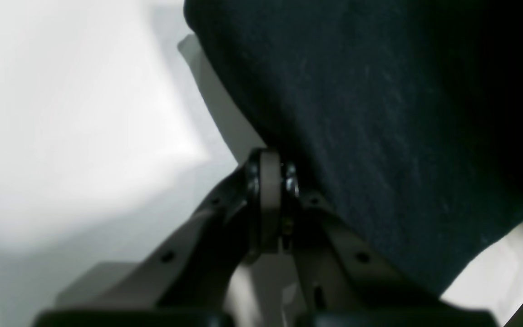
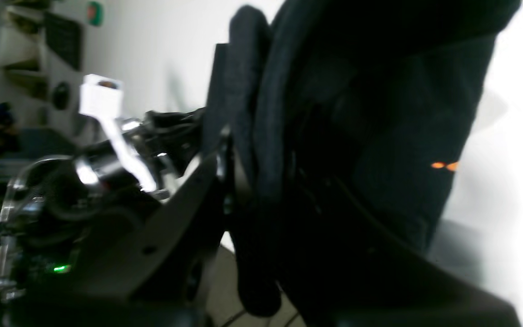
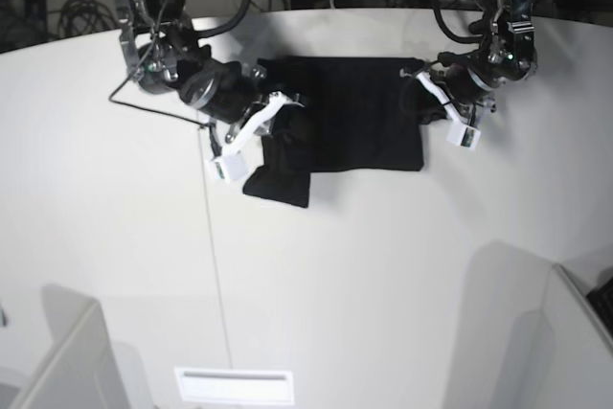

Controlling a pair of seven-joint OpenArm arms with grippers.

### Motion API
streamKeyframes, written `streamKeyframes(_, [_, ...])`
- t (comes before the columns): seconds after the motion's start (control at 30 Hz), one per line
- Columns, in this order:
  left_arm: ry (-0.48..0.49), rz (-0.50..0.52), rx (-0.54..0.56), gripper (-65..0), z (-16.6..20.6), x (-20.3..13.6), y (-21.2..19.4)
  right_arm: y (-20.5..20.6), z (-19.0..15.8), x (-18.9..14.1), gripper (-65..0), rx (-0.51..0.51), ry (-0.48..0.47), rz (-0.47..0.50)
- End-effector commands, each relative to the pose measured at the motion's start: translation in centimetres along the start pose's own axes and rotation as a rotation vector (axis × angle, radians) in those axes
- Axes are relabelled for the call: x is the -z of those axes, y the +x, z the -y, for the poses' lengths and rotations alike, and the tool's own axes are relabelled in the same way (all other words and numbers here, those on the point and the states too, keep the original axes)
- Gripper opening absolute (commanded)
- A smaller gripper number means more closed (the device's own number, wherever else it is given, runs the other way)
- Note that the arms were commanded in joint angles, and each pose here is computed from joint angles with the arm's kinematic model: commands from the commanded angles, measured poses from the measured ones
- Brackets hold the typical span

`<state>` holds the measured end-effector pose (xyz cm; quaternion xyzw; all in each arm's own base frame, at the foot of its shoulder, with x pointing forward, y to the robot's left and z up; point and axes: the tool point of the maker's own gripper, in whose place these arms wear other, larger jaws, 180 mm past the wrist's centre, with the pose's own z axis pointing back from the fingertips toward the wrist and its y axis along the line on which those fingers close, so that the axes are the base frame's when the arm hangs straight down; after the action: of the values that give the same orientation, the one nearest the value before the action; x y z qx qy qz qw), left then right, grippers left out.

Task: Fold the T-shirt properly
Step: 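Fold the strip end with the right gripper over onto the stack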

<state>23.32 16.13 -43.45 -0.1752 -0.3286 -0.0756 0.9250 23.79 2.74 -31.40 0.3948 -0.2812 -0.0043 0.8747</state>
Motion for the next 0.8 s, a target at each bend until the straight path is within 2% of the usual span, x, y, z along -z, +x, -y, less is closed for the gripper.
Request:
streamKeyframes(0.0, [0.023,-0.067,0.019,-65.0,-0.5,-0.3,-1.4,0.9,-1.2,-0.2,-65.0,-0.009,0.045,0.031])
streamKeyframes(0.2, [0.023,-0.067,0.019,-65.0,-0.5,-0.3,-1.4,-0.7,-3.5,0.8,-65.0,-0.065,0.094,-0.023])
streamKeyframes(0.37, [0.023,-0.067,0.019,-65.0,-0.5,-0.3,-1.4,-1.4,-3.4,2.4,-65.0,-0.204,0.008,-0.004])
streamKeyframes(0.53, [0.023,-0.069,0.018,-65.0,-0.5,-0.3,-1.5,-1.8,-1.8,3.6,-65.0,-0.234,-0.073,-0.013])
streamKeyframes(0.77, [0.022,-0.063,0.027,-65.0,-0.3,-0.6,-1.4,-2.7,-0.4,5.0,-65.0,-0.214,-0.107,-0.055])
